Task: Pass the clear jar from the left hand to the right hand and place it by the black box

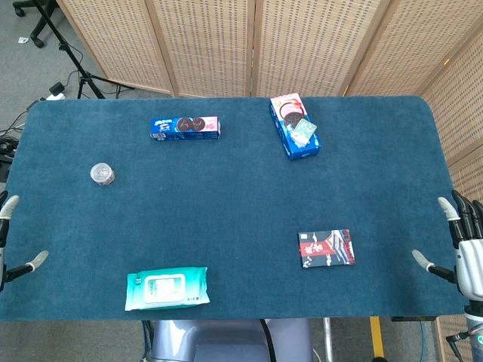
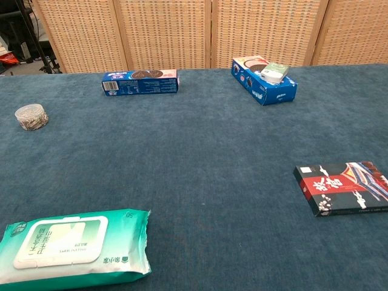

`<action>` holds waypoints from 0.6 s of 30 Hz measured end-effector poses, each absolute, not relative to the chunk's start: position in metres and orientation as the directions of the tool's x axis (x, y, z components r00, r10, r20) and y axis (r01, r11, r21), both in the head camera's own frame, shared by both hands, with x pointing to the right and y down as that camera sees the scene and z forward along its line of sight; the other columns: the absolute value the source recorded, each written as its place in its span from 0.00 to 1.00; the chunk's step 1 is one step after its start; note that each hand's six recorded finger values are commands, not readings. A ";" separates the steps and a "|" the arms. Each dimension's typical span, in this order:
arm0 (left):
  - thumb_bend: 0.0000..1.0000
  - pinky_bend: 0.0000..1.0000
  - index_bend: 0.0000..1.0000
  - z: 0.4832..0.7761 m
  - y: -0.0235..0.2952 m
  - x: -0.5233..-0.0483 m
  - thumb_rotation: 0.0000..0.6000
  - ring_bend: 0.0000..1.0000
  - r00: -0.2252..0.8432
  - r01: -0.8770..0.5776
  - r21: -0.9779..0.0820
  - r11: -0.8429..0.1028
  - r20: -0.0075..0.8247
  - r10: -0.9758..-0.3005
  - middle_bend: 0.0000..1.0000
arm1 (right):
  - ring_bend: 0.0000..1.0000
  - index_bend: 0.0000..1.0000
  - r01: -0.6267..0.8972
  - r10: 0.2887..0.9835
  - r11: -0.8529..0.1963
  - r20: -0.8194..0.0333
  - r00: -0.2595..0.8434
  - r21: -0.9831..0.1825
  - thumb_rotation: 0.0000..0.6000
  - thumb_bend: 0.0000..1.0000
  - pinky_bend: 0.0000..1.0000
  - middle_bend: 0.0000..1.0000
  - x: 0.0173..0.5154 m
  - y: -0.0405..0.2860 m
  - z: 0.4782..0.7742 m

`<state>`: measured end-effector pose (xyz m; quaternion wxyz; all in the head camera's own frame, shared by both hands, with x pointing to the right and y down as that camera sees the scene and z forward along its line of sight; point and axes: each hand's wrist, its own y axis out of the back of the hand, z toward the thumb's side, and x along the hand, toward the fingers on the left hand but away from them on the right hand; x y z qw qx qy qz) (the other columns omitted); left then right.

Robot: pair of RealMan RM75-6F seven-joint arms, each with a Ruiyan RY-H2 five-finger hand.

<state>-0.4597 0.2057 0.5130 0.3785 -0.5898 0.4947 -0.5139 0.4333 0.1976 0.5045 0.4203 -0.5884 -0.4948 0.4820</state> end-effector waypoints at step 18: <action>0.00 0.00 0.00 0.521 0.200 -0.462 1.00 0.00 -0.029 -0.181 -0.952 -0.247 0.256 -0.966 0.00 | 0.00 0.00 0.177 0.988 -0.156 -0.151 0.044 -0.972 1.00 0.00 0.00 0.00 0.434 0.198 0.504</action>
